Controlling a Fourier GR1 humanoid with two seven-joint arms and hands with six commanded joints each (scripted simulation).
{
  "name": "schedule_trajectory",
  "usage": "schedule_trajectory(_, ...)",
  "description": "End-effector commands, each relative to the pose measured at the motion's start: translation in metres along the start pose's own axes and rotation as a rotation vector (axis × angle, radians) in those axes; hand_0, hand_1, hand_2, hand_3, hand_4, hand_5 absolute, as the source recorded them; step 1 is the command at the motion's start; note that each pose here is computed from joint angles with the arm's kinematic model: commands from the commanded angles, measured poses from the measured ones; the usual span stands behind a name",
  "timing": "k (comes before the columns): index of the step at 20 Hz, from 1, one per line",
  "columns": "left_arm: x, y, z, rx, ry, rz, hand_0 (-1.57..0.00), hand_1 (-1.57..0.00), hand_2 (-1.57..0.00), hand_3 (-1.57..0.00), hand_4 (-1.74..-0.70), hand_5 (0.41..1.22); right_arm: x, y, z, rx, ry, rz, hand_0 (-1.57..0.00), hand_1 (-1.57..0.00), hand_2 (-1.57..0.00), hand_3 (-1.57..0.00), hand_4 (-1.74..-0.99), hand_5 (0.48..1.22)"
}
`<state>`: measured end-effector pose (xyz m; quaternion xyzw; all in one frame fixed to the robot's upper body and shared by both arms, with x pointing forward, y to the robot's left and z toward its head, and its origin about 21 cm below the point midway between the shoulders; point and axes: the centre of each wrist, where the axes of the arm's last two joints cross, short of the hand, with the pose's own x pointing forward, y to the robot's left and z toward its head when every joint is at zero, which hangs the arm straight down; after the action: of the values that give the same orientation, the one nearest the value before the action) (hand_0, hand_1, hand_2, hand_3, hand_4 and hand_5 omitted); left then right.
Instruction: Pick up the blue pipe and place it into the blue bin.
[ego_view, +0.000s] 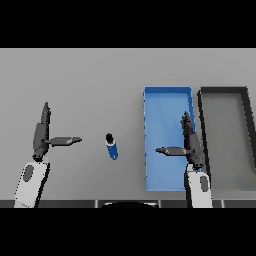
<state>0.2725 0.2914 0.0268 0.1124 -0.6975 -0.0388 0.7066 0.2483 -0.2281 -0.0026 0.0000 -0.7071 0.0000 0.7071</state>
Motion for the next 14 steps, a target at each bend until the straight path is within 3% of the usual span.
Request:
schedule_trajectory(1, 0.000, 0.000, 0.000, 0.001, -0.004, 0.001, 0.00, 0.00, 0.00, 0.00, -0.97, 0.593, 0.000, 0.000, 0.000, -0.001, 0.001, 0.000, 0.00, 0.00, 0.00, 0.00, -1.205, 0.629)
schedule_trajectory(6, 0.001, -0.006, -0.006, -0.005, 0.000, 0.003, 0.00, 0.00, 0.00, 0.00, -0.97, 0.593, 0.002, -0.003, -0.005, -0.004, 0.008, 0.001, 0.00, 0.00, 0.00, 0.00, -1.205, 0.629)
schedule_trajectory(7, -0.007, 0.007, 0.003, -0.114, -0.039, -0.070, 0.00, 0.00, 0.00, 0.00, -0.97, 0.593, 0.009, -0.012, 0.002, 0.030, -0.095, 0.137, 0.00, 0.00, 0.00, 0.00, -1.205, 0.629)
schedule_trajectory(9, -0.012, 0.034, 0.007, -0.214, -0.057, -0.155, 0.00, 0.00, 0.00, 0.00, -0.96, 0.590, 0.010, -0.023, 0.019, 0.076, -0.143, 0.264, 0.00, 0.00, 0.00, 0.00, -1.197, 0.627)
schedule_trajectory(14, -0.010, 0.037, 0.009, -0.330, -0.081, -0.150, 0.00, 0.00, 0.00, 0.00, -0.96, 0.593, 0.016, -0.019, 0.022, 0.099, -0.136, 0.310, 0.00, 0.00, 0.00, 0.00, -1.203, 0.625)
